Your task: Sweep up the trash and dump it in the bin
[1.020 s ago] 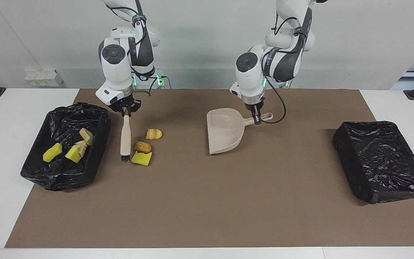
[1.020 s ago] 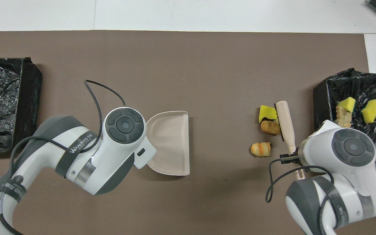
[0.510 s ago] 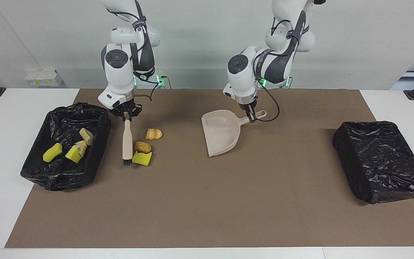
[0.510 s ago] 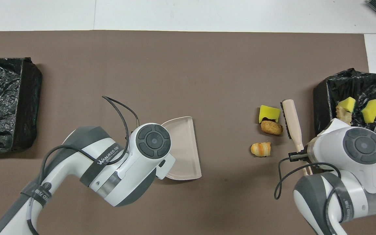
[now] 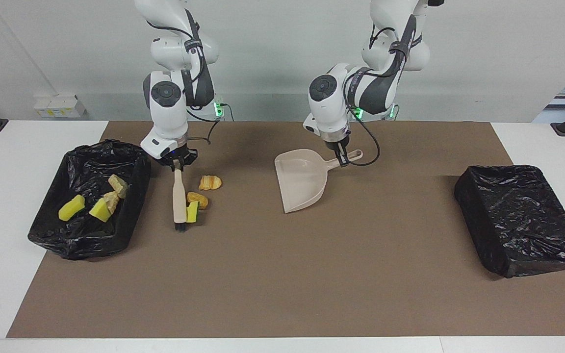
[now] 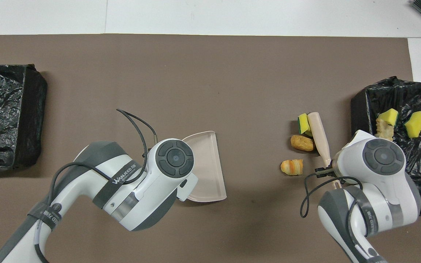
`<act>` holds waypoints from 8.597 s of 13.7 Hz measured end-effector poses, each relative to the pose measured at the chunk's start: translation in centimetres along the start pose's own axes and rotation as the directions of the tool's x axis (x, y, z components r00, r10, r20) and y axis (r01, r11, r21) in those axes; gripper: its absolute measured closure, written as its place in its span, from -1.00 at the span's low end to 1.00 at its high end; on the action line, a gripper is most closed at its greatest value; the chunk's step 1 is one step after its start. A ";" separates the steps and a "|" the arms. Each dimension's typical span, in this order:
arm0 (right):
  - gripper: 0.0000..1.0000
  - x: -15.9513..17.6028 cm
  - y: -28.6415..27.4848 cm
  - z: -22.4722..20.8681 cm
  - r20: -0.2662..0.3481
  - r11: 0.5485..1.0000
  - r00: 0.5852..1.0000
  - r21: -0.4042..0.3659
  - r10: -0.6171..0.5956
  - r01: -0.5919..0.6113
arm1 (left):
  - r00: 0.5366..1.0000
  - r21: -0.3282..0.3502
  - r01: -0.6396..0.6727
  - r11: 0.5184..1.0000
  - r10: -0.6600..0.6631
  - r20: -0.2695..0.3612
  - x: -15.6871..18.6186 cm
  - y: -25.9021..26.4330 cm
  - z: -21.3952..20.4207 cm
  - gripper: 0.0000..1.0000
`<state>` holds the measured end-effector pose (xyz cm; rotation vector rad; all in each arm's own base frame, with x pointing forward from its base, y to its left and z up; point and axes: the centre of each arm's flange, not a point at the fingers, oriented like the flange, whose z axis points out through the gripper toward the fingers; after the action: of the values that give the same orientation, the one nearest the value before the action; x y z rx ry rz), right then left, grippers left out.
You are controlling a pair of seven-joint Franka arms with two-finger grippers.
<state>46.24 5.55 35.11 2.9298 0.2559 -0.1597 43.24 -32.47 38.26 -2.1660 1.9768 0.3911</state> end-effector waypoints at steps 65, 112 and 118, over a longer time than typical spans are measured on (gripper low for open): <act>0.48 -6.9 -14.1 -5.7 0.217 0.793 0.976 0.600 -0.031 -0.108 | 0.997 0.011 -0.073 0.997 0.073 0.009 0.3 2.4 1.6 0.37; -1.00 -7.2 -29.6 -13.7 0.131 0.948 0.983 0.274 0.129 -0.161 | 0.808 0.110 -0.180 0.977 0.083 0.584 -56.2 -20.7 -8.3 0.37; -1.00 -1.6 -20.5 -15.8 0.078 0.941 0.986 0.295 0.149 -0.166 | 0.964 0.055 0.027 0.998 -0.041 0.261 -37.6 -17.3 -8.3 0.37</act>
<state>42.40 28.34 46.89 3.2242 -0.0161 -0.2772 57.97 2.21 57.21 -1.9967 1.7837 0.5827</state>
